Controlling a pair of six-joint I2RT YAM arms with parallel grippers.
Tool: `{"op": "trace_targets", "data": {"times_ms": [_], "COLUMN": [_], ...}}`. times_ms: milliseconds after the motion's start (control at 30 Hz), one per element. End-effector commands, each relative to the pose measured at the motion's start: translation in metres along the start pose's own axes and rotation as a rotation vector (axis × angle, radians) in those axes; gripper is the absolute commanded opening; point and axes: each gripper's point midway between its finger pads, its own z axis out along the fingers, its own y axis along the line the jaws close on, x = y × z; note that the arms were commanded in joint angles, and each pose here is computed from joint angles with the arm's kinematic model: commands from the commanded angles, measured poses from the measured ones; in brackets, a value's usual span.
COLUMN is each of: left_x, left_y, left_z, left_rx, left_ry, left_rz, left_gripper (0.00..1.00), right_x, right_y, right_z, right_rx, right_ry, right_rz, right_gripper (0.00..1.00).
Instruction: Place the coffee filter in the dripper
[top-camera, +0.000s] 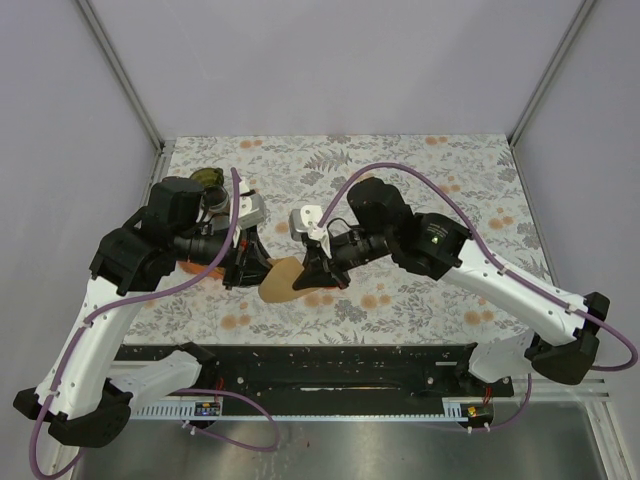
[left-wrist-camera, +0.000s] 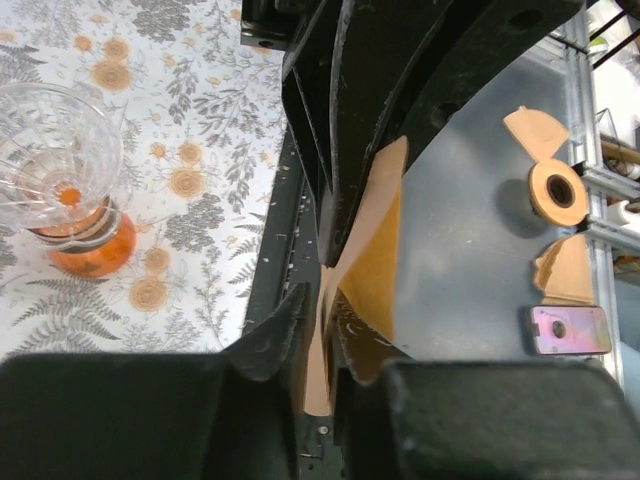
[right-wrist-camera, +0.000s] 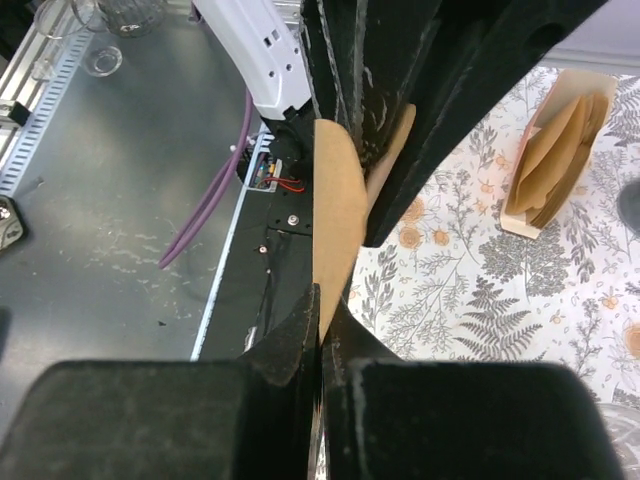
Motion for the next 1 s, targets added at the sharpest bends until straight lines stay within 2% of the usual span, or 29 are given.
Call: {"op": "trace_targets", "data": {"times_ms": [0,33,133,167,267,300,367,400,500,633,800,967], "left_x": [-0.008,-0.010,-0.022,-0.026,-0.041,-0.048,-0.054,-0.058,-0.061,-0.059,-0.057,-0.056], "left_y": [0.007,0.012,0.054,0.070,0.121,0.130,0.137,0.139,0.147,0.159,0.161,0.158], "left_z": [-0.004,-0.005,-0.020,-0.029,-0.075,-0.087,-0.100,-0.101,-0.102,-0.107,-0.112,-0.104], "left_rx": [-0.060,-0.093,-0.361,-0.474,-0.868,-0.958,-1.041,-1.055,-1.089,-1.169,-1.202,-1.157], "left_ry": [-0.029,-0.032,-0.052,-0.065,-0.120,-0.167,-0.220,-0.247,-0.303,-0.387,-0.434,-0.446], "left_rz": [0.032,0.028,-0.015,-0.042,-0.085,-0.123,-0.152,-0.172,-0.247,-0.397,-0.465,-0.514], "left_gripper": [0.04,0.00,0.00,0.00,0.00,0.00,0.00,0.00,0.00,0.00,0.00,0.01], "right_x": [-0.019,-0.019,-0.019,-0.022,-0.036,-0.042,-0.055,-0.061,-0.078,-0.088,-0.108,-0.117], "right_y": [-0.017,-0.022,-0.050,-0.062,-0.096,-0.107,-0.126,-0.129,-0.126,-0.133,-0.133,-0.129], "right_z": [-0.001,-0.002,-0.007,-0.011,-0.034,-0.044,-0.068,-0.073,-0.057,-0.028,-0.003,0.025], "right_rx": [0.067,0.100,0.264,0.335,0.583,0.669,0.842,0.874,0.809,0.840,0.794,0.728], "right_ry": [-0.028,-0.025,-0.025,-0.037,-0.097,-0.131,-0.219,-0.261,-0.342,-0.360,-0.479,-0.478], "right_rz": [-0.089,-0.089,-0.064,-0.054,0.002,0.029,0.085,0.114,0.137,0.135,0.150,0.125], "right_gripper": [0.05,0.15,0.61,0.69,0.79,0.80,0.81,0.80,0.75,0.75,0.66,0.64]}}
